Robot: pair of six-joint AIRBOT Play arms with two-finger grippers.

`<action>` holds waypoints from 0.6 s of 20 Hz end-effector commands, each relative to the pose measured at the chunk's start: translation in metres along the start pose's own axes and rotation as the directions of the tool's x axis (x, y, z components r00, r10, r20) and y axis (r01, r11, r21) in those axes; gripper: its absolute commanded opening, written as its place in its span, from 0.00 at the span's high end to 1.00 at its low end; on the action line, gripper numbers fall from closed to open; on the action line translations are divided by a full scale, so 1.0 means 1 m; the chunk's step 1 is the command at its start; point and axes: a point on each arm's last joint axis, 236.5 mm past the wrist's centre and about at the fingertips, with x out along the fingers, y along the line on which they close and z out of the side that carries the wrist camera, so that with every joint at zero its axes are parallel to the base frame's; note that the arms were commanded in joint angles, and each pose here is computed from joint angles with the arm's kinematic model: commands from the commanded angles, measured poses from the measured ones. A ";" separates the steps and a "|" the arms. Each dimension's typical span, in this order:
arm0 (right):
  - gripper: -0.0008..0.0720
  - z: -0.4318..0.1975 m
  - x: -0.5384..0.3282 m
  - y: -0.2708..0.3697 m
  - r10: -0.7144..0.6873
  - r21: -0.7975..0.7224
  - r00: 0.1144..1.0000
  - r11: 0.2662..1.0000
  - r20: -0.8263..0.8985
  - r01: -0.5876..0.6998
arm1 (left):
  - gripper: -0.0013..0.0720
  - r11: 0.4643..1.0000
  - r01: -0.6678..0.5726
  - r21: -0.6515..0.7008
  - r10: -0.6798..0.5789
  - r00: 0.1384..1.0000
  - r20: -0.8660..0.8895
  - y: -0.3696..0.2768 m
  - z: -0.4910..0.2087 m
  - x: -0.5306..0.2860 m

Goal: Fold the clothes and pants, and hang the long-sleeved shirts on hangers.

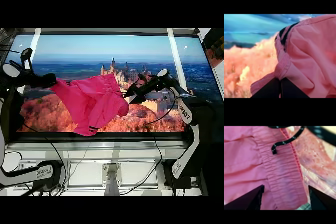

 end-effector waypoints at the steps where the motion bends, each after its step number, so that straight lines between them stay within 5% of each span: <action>1: 0.16 -0.011 0.018 -0.005 -0.038 0.007 0.997 0.999 -0.062 0.038 | 0.98 1.000 0.003 0.016 -0.002 1.000 -0.013 -0.007 -0.001 0.010; 3: 0.23 -0.012 0.018 -0.002 -0.026 0.009 0.998 1.000 -0.063 0.027 | 0.98 1.000 0.008 0.024 -0.008 1.000 -0.021 -0.011 -0.003 0.012; 6: 0.90 -0.017 0.025 0.012 0.009 -0.039 0.997 0.999 -0.082 -0.012 | 0.98 0.999 0.016 0.037 -0.015 1.000 -0.025 -0.018 -0.004 0.014; 7: 0.97 -0.018 0.027 0.015 0.014 -0.067 0.996 0.998 -0.088 -0.019 | 0.98 0.999 0.016 0.041 -0.015 1.000 -0.020 -0.019 -0.003 0.015; 12: 0.97 -0.015 -0.007 -0.017 -0.077 -0.058 0.996 0.996 -0.053 0.074 | 0.98 0.996 -0.085 0.025 0.083 0.994 0.078 -0.002 0.021 0.020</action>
